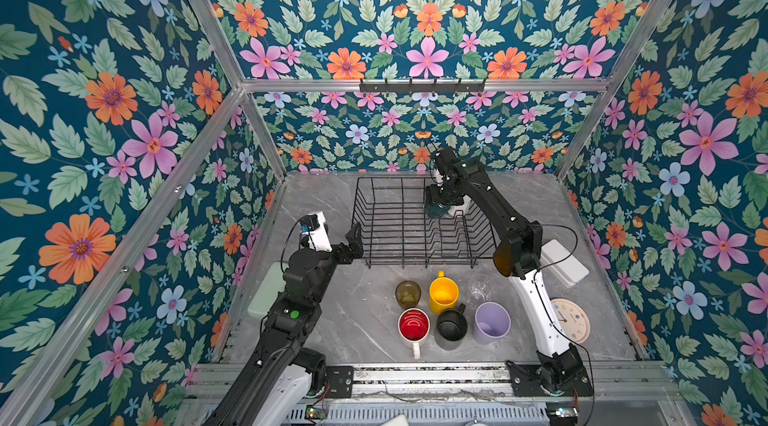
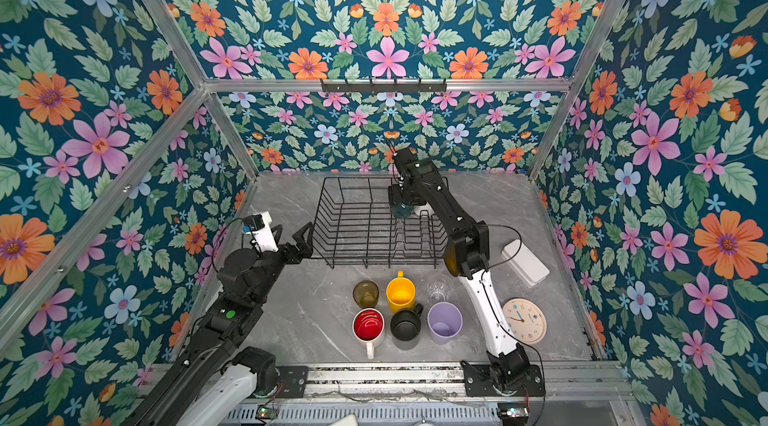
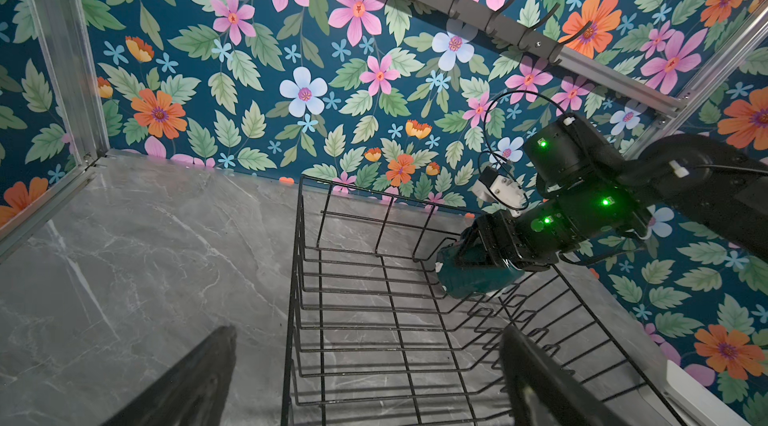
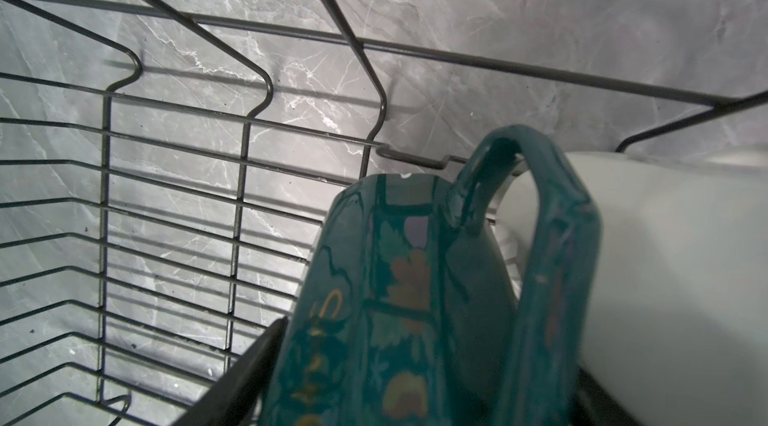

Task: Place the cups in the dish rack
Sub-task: 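Lower the green mug upside down beside the white mug with the right gripper, then open the right gripper and lift it off the green mug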

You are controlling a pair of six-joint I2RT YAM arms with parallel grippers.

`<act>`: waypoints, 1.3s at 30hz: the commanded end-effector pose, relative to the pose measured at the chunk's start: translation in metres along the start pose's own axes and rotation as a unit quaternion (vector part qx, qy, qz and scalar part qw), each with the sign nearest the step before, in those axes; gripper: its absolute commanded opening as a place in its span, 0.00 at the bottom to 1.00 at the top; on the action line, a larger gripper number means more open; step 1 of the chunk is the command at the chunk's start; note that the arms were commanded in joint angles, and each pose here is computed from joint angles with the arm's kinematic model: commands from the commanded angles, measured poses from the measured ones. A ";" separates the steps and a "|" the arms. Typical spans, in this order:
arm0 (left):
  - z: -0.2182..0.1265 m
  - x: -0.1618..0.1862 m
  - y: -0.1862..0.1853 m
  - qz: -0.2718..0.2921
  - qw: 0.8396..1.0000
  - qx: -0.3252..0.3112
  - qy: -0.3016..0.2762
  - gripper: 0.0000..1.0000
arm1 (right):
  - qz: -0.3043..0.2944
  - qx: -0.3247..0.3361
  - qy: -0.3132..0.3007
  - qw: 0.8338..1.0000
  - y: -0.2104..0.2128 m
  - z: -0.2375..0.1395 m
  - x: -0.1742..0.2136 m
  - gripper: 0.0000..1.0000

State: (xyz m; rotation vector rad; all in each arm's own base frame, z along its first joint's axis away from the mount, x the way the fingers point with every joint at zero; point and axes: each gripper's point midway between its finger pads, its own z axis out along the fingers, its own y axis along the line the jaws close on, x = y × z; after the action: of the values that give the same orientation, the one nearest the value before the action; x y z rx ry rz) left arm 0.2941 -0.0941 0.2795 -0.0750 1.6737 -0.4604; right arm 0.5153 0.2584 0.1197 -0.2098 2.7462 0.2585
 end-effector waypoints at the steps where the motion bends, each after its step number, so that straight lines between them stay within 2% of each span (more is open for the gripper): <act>1: 0.000 0.000 0.000 0.002 1.000 0.001 0.002 1.00 | -0.005 -0.005 0.013 1.000 0.002 -0.001 0.007 0.67; 23: -0.003 -0.007 0.001 0.002 1.000 -0.007 -0.004 1.00 | -0.006 -0.023 -0.001 1.000 0.009 -0.003 -0.001 0.86; 33: -0.008 -0.007 0.002 0.000 1.000 -0.008 -0.006 1.00 | -0.008 -0.026 0.002 1.000 0.011 -0.001 0.002 0.86; 39: -0.009 -0.009 0.003 0.000 1.000 -0.011 -0.009 1.00 | -0.007 -0.036 -0.022 0.999 0.015 -0.023 -0.007 0.86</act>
State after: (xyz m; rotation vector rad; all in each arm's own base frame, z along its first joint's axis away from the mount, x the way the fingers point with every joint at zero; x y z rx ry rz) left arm 0.2868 -0.0884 0.2841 -0.0885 1.6726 -0.4489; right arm 0.5091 0.2650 0.1289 -0.2456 2.7372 0.3197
